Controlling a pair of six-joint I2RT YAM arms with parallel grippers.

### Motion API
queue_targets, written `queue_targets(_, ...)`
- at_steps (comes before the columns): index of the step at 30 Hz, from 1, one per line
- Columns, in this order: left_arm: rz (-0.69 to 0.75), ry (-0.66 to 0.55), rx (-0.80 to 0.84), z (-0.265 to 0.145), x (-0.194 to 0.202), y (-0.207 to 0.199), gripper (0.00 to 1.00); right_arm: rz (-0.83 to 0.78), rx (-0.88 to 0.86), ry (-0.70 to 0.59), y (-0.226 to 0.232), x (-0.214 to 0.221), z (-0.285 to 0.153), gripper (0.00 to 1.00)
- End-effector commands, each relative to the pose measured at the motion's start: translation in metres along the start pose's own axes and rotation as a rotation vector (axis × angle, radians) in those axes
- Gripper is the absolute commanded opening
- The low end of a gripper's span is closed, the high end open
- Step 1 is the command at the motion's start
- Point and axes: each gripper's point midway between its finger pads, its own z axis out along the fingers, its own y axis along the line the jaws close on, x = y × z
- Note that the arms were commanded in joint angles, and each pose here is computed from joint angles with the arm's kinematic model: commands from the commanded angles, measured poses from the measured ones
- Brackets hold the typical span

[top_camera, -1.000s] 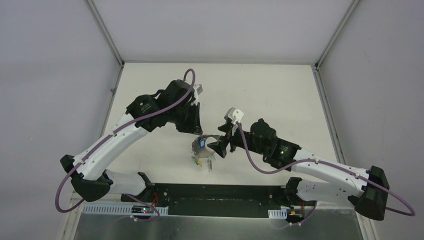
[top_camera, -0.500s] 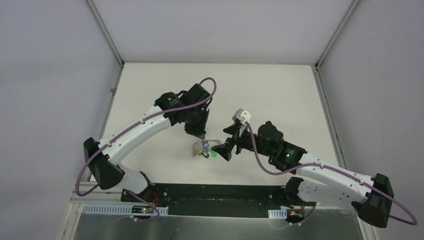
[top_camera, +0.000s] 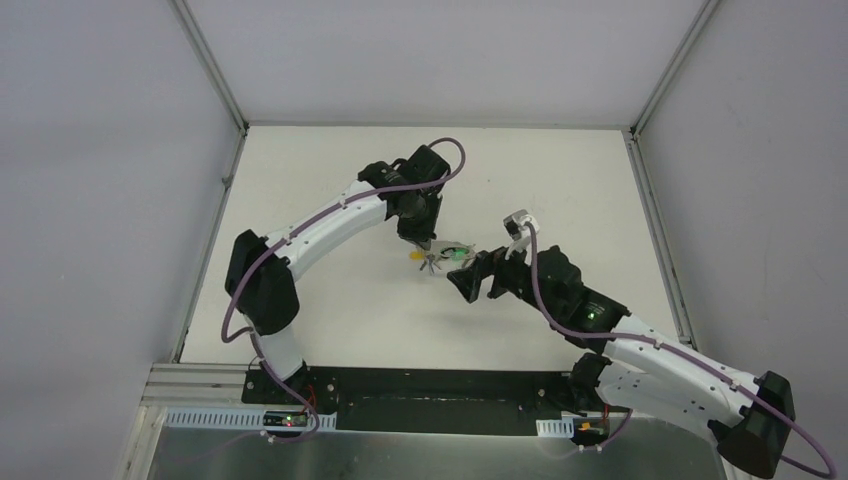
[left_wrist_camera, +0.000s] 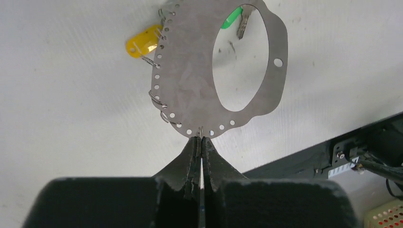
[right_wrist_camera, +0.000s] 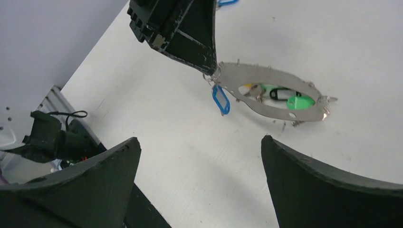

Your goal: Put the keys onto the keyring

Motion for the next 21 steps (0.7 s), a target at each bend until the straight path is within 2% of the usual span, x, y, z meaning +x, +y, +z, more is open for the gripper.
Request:
queue_targets(1, 0.031, -0.037, 0.060, 0.016, -0.029, -0.013, 0.00, 0.124, 0.149, -0.027, -0.029, -0.002, -0.010, 1.00)
queue_targets(8, 0.022, 0.103, 0.094, 0.045, 0.011, -0.009, 0.00, 0.227, 0.200, 0.068, -0.046, 0.017, -0.017, 1.00)
queue_targets(12, -0.012, 0.159, 0.111, 0.049, 0.052, -0.006, 0.00, 0.301, 0.193, 0.131, -0.049, 0.024, -0.015, 1.00)
queue_targets(21, -0.064, 0.239, 0.032, 0.044, 0.150, -0.010, 0.00, 0.461, 0.237, 0.329, -0.063, 0.046, -0.003, 1.00)
